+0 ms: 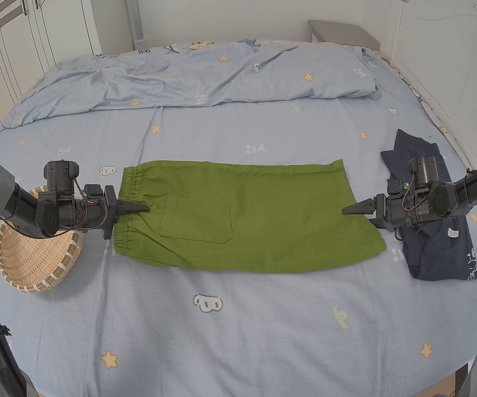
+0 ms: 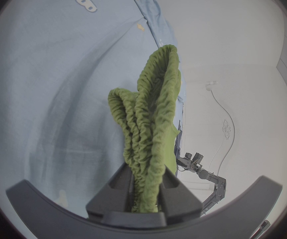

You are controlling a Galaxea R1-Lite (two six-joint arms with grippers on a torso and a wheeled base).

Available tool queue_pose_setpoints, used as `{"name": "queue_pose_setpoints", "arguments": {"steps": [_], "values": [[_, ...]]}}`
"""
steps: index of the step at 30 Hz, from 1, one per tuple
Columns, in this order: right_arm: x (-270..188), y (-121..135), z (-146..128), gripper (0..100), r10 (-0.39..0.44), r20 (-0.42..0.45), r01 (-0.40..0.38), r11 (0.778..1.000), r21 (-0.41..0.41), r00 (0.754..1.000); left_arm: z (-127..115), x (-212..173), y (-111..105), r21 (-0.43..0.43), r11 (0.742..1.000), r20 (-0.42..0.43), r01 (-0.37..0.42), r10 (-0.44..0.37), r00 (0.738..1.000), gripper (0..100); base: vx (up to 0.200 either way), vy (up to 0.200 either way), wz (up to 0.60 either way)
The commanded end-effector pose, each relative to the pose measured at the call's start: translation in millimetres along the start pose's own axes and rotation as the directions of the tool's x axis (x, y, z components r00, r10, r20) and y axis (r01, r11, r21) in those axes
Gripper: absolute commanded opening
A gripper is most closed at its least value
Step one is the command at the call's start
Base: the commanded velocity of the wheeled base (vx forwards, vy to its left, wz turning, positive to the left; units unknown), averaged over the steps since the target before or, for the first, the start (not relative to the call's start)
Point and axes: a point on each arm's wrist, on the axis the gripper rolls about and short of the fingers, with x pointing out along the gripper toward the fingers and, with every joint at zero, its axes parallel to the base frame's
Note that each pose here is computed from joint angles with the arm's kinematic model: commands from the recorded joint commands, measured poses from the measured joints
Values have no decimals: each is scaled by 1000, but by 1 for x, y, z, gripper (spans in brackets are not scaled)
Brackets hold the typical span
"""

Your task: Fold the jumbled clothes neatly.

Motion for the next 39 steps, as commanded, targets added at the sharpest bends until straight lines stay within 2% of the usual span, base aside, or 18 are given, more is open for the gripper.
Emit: {"name": "queue_pose_setpoints", "arguments": {"steps": [1, 3, 7, 12, 13, 28, 34, 36, 39], "values": [[9, -9, 2, 100, 30, -32, -29, 999, 29, 999, 0, -1, -2, 3, 1000, 1, 2, -2, 1000, 0, 0, 0, 0], [8, -9, 3, 100, 42, -34, -41, 999, 31, 999, 0, 0, -1, 2, 1000, 0, 2, -2, 1000, 0, 0, 0, 0], [6, -7, 8, 100, 117, -42, -115, 992, 43, 992, 0, 0, -1, 2, 1000, 0, 2, -2, 1000, 0, 0, 0, 0], [9, -7, 10, 100, 126, -63, -122, 991, 59, 990, 0, -1, -1, 2, 1000, 1, 1, -1, 1000, 0, 0, 0, 0], [8, -8, 11, 0, 124, -60, -121, 991, 59, 990, 0, -1, -1, 3, 1000, 3, 1, -1, 1000, 0, 0, 0, 0], [-4, -9, 18, 0, 115, -29, -114, 992, 57, 993, 3, -5, 0, 3, 1000, 14, 0, 0, 1000, 0, 0, 0, 0], [-52, 39, 18, 0, 126, 18, -126, 992, 25, 992, 1, -21, -15, 0, 1000, 14, -3, 3, 1000, 0, 0, 0, 0], [-59, 45, 15, 0, 127, 17, -127, 992, 22, 992, -1, -26, -18, -9, 1000, 14, -10, 10, 1000, 0, 0, 0, 0], [-73, 54, -5, 0, 120, 0, -120, 992, 38, 993, -12, -47, -24, -36, 998, -3, -48, 48, 999, 0, 0, 0, 0]]}}
